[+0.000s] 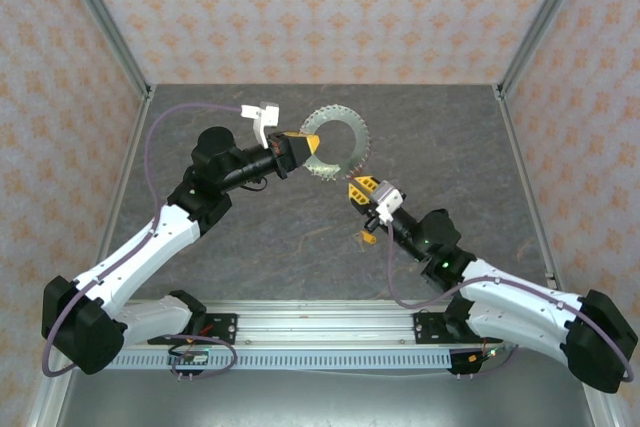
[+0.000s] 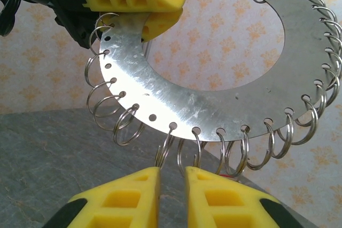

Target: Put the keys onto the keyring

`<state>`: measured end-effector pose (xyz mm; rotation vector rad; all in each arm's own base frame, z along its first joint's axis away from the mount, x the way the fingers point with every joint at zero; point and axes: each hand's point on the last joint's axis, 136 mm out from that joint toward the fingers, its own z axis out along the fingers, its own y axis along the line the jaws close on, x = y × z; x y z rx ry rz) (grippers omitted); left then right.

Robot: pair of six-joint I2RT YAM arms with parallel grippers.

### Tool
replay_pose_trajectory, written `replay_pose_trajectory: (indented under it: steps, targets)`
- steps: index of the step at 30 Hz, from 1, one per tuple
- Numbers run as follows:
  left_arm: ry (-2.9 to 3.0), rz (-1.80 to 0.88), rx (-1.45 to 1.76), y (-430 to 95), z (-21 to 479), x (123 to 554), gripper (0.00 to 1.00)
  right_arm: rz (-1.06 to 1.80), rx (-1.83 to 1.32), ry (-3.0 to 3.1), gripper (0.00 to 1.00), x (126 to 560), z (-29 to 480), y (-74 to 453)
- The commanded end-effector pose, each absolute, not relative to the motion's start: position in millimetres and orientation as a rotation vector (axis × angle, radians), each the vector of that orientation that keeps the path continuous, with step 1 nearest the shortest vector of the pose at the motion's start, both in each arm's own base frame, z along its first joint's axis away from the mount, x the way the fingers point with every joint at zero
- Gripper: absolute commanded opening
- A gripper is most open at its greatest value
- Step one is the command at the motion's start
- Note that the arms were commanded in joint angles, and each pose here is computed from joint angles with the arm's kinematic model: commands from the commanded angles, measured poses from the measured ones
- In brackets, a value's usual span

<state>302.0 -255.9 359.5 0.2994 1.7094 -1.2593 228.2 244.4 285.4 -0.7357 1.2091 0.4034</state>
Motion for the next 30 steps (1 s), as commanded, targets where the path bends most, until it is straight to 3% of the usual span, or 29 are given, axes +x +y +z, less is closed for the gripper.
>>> replay_pose_trajectory:
  steps: [1,30]
  targets:
    - [1.612,-1.279,0.358,-256.8,388.3,289.9,0.0,0.425,-0.687,1.123,0.19,223.6,314.6,243.3]
    - [1.615,-1.286,0.369,-258.8,387.8,287.0,0.0,0.375,-0.744,1.15,0.2,227.0,305.0,247.0]
